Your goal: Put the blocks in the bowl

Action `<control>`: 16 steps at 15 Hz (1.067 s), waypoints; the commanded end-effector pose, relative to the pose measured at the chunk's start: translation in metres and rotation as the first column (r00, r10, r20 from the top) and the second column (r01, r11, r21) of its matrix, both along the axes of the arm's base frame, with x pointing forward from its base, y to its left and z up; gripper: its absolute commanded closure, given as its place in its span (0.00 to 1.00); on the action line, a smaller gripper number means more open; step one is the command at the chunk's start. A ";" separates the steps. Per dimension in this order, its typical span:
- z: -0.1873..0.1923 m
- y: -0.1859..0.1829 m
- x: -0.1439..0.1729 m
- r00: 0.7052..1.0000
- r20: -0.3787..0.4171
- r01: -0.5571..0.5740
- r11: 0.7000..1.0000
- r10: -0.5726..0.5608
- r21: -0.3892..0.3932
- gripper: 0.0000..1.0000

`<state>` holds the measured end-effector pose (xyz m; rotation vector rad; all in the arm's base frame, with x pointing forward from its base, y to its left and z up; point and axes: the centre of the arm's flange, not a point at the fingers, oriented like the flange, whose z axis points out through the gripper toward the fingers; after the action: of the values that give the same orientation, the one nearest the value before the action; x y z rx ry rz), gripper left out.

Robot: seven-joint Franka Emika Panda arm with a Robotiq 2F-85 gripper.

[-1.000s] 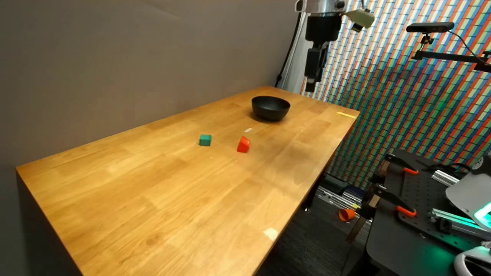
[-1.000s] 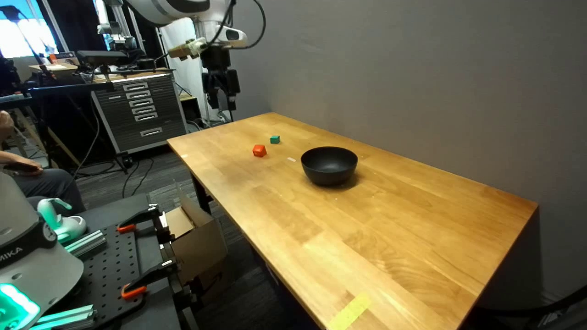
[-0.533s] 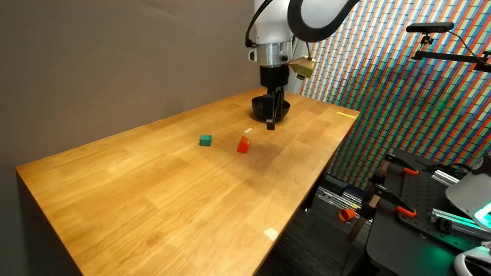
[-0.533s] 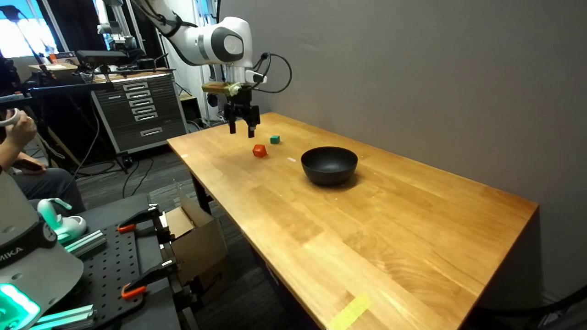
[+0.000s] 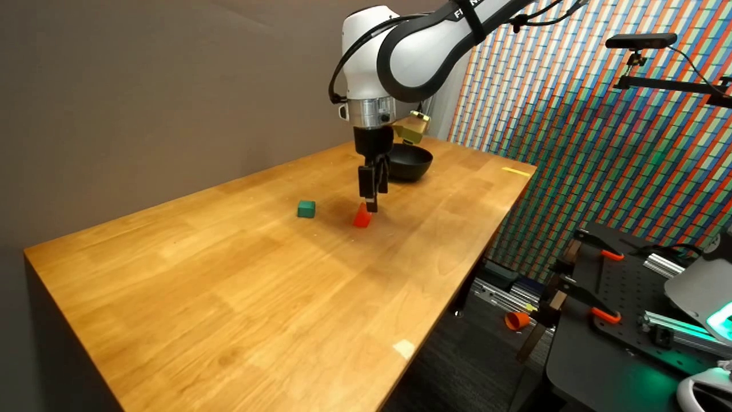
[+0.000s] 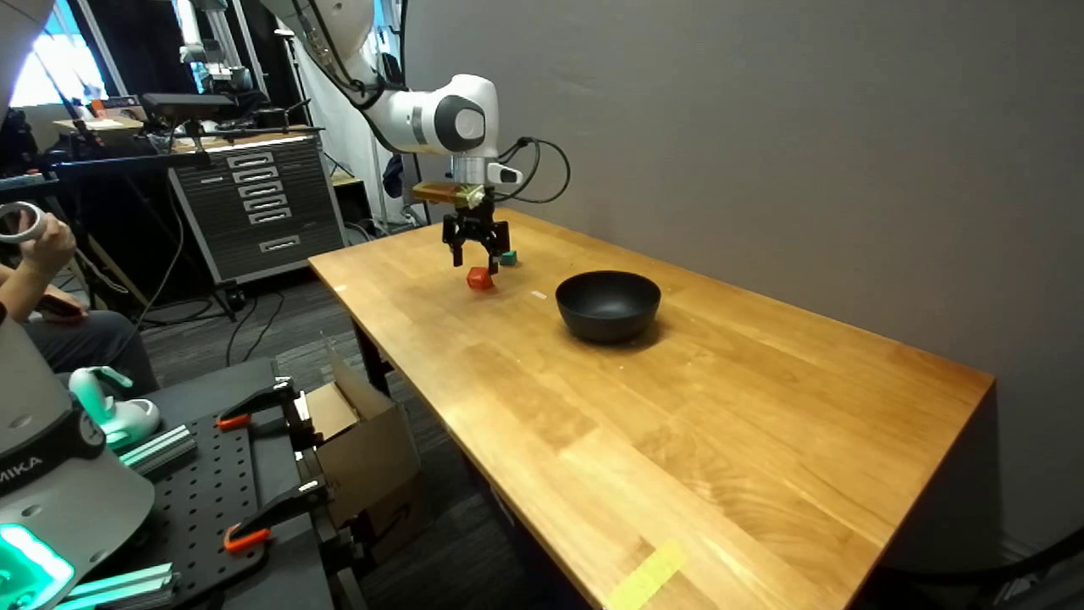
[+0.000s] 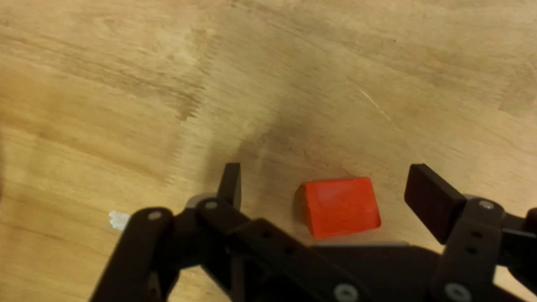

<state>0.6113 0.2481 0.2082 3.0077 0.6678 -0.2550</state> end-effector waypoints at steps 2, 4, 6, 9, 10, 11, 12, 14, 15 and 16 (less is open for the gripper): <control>-0.003 0.006 0.027 1.000 0.012 -0.024 0.999 0.023 0.037 0.00; -0.008 0.007 0.027 1.000 -0.001 -0.017 0.999 0.017 0.050 0.00; -0.012 0.009 0.024 1.000 -0.022 0.005 0.998 -0.003 0.062 0.00; -0.019 0.011 0.021 1.000 -0.016 0.019 0.997 -0.018 0.076 0.00; -0.020 0.012 0.019 1.000 -0.001 0.029 0.997 -0.029 0.075 0.21; -0.021 0.013 0.018 0.999 0.016 0.030 0.997 -0.032 0.073 0.26; -0.021 0.015 0.018 0.999 0.030 0.033 0.997 -0.035 0.071 0.32; -0.018 0.017 0.018 0.997 0.057 0.042 0.997 -0.046 0.072 0.50; -0.016 0.018 0.017 0.997 0.064 0.045 0.996 -0.050 0.073 0.58; -0.012 0.016 0.016 0.995 0.076 0.056 0.996 -0.062 0.072 0.65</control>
<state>0.6281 0.2642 0.1873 3.0853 0.6425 -0.1909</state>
